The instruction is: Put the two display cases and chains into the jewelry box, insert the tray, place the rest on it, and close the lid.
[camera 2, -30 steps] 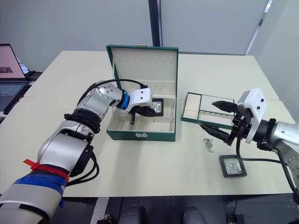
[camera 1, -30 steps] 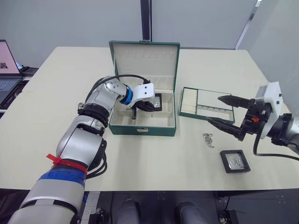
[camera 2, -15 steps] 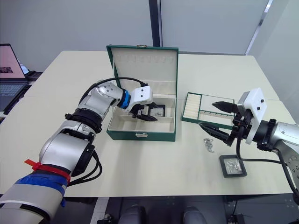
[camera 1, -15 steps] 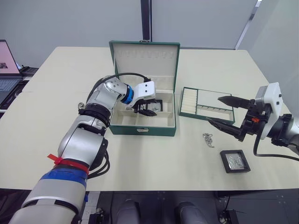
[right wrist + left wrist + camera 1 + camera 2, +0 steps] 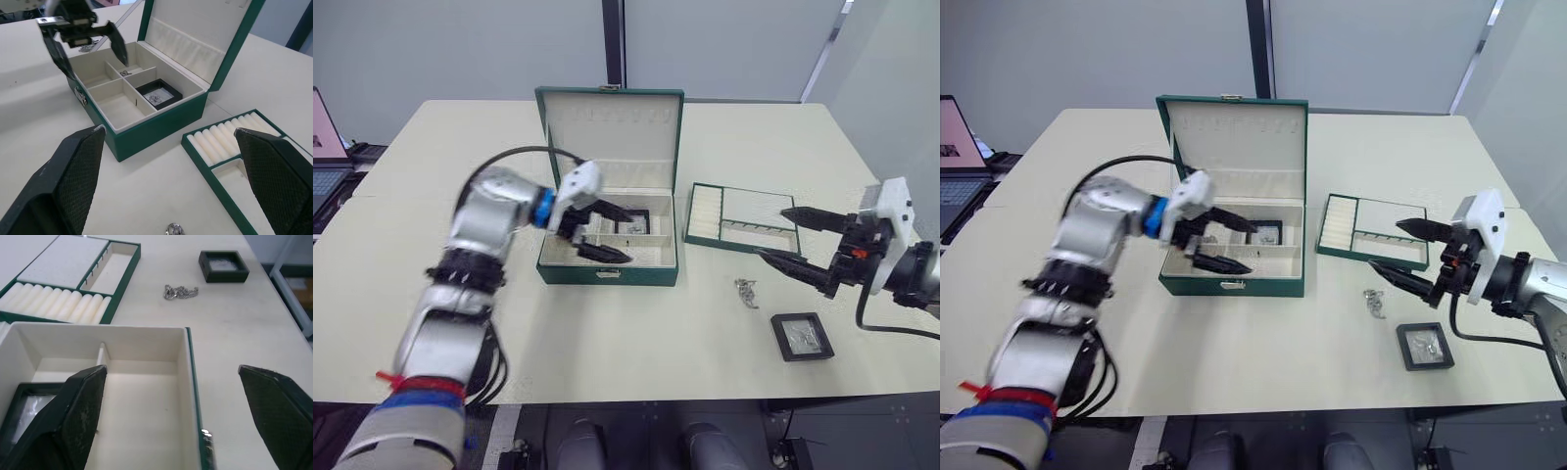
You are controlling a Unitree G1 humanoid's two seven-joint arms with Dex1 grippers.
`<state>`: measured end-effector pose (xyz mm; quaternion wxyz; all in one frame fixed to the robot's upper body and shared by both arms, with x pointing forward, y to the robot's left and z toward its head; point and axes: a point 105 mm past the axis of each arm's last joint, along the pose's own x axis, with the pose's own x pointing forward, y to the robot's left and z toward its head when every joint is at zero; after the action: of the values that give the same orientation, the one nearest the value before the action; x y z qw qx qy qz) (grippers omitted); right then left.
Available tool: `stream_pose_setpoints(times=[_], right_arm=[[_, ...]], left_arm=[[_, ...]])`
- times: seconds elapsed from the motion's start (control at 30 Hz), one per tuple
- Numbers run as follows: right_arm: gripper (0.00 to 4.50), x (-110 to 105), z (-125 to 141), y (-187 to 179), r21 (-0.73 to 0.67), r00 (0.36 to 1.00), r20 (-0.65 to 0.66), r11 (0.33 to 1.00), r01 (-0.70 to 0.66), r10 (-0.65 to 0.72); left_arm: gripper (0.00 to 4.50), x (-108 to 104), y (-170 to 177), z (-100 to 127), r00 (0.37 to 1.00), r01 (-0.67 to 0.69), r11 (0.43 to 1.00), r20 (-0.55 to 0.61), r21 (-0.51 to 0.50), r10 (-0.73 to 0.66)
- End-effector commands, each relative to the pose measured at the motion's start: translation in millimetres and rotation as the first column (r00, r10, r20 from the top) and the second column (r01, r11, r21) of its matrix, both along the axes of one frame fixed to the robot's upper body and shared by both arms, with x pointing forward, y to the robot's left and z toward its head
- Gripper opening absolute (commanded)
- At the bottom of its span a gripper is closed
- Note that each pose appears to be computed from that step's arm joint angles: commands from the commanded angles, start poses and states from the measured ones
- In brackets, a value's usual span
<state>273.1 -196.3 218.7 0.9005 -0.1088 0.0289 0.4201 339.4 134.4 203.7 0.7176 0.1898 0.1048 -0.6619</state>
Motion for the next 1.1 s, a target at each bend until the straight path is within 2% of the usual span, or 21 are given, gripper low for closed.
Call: stream_pose_setpoints(times=[0.03, 0.17, 0.33, 0.47, 0.6, 0.7, 0.83, 0.93, 1.0, 1.1], right_arm=[[4.50, 3, -5, -25, -0.011, 0.999, 0.007, 0.999, 0.054, -0.054], [4.50, 8, -23, -51, -0.021, 0.992, -0.034, 0.993, 0.120, -0.121], [4.50, 15, -36, -79, -0.023, 0.977, -0.048, 0.979, 0.205, -0.205], [4.50, 21, -47, -93, -0.026, 0.965, -0.052, 0.967, 0.255, -0.256], [4.50, 29, -59, -108, -0.027, 0.942, -0.030, 0.942, 0.335, -0.335], [4.50, 35, -61, -116, 0.001, 0.923, -0.006, 0.923, 0.385, -0.385], [4.50, 42, -67, -120, 0.021, 0.904, 0.018, 0.904, 0.426, -0.427], [4.50, 45, -69, -123, 0.036, 0.891, 0.035, 0.891, 0.452, -0.453], [4.50, 46, -71, -126, 0.047, 0.884, 0.036, 0.884, 0.465, -0.466], [4.50, 48, -75, -126, 0.058, 0.879, 0.035, 0.879, 0.473, -0.475]], left_arm=[[4.46, -20, 22, 27, 0.994, -0.103, 0.990, 0.020, -0.099, 0.106], [4.46, -32, 63, 30, 0.947, -0.319, 0.936, -0.011, -0.146, 0.321], [4.46, -49, 105, 21, 0.829, -0.553, 0.816, -0.013, -0.171, 0.559], [4.46, -60, 128, 11, 0.721, -0.680, 0.709, 0.002, -0.187, 0.692], [4.46, -67, 168, 5, 0.502, -0.824, 0.492, 0.043, -0.279, 0.864], [4.46, -73, 188, -3, 0.374, -0.877, 0.370, 0.047, -0.307, 0.926], [4.46, -85, 221, -35, 0.189, -0.934, 0.193, 0.044, -0.299, 0.981], [4.46, -93, 242, -49, 0.077, -0.943, 0.077, 0.015, -0.325, 0.997], [4.46, -96, 249, -54, 0.034, -0.940, 0.032, 0.000, -0.339, 0.999], [4.46, -95, 249, -56, 0.017, -0.933, 0.015, -0.002, -0.358, 1.000]])
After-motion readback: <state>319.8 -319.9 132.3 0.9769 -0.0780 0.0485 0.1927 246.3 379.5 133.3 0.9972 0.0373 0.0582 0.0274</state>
